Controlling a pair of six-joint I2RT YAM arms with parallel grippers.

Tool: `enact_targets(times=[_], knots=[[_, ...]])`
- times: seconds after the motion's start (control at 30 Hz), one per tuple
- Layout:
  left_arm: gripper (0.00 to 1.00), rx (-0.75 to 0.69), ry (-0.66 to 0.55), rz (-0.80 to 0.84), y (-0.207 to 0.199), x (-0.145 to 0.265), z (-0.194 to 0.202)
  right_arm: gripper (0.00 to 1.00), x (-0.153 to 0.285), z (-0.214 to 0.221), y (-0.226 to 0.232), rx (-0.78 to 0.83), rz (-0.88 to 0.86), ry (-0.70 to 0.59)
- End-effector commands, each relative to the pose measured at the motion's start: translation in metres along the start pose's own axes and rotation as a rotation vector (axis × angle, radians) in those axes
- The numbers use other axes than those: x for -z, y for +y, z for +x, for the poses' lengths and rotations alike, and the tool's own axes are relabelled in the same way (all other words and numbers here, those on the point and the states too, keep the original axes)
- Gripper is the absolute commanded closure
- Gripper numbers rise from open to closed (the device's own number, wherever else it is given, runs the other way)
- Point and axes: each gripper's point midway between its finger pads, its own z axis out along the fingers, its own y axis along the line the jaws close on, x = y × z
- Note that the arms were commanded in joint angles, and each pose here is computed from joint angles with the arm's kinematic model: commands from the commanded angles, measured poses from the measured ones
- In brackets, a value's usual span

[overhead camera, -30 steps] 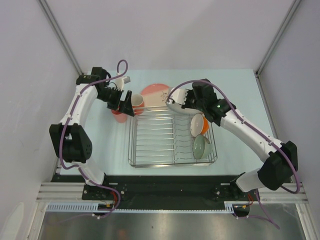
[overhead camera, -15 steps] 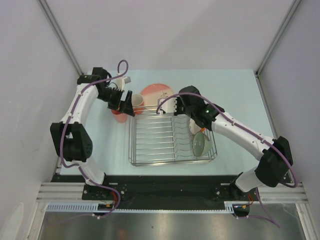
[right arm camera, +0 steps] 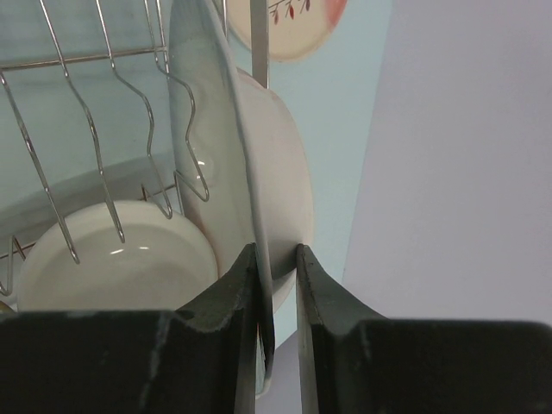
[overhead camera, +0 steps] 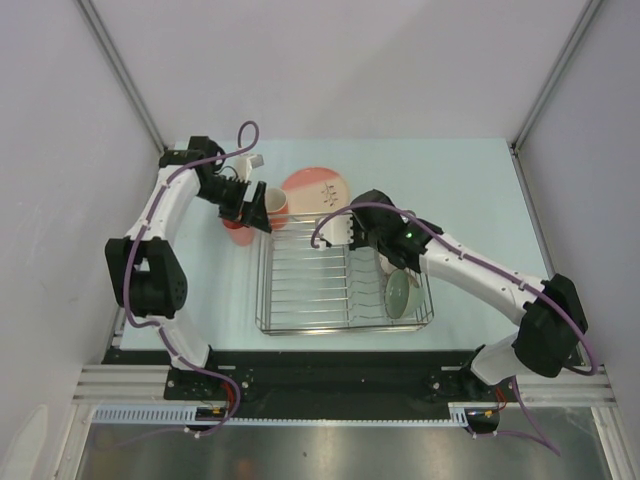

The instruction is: Load the mixed dishes into the dish rack

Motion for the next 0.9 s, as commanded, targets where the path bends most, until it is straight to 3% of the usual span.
enact_targets(times=[0.0,0.3,0.4,0.43,0.47,0.73,0.87], knots=[[0.0,-0.011,-0.026,0.043,-0.006,0.001,-0.007,0.98,0.002,0.002,0.034,-0.046,-0.114,0.02],[0.0,-0.013,-0.014,0.05,-0.005,-0.002,-0.004,0.75,-0.007,0.001,0.014,-0.077,-0.016,0.035],[0.0,-0.018,-0.013,0.049,-0.004,-0.002,-0.004,0.47,0.0,-0.007,-0.001,-0.101,0.044,0.0],[0.0,-0.017,-0.01,0.048,-0.004,-0.003,-0.003,0.28,0.002,-0.009,-0.003,-0.114,0.05,-0.012],[0.0,-0.02,-0.009,0.044,-0.002,-0.003,-0.003,0.01,0.005,-0.011,-0.004,-0.12,0.056,-0.024],[0.0,-0.015,-0.002,0.041,0.0,-0.005,-0.003,0.0,0.031,-0.023,-0.023,-0.17,0.131,-0.09],[0.0,-0.02,-0.004,0.036,0.0,-0.003,-0.003,0.0,0.064,-0.044,-0.055,-0.218,0.256,-0.21]])
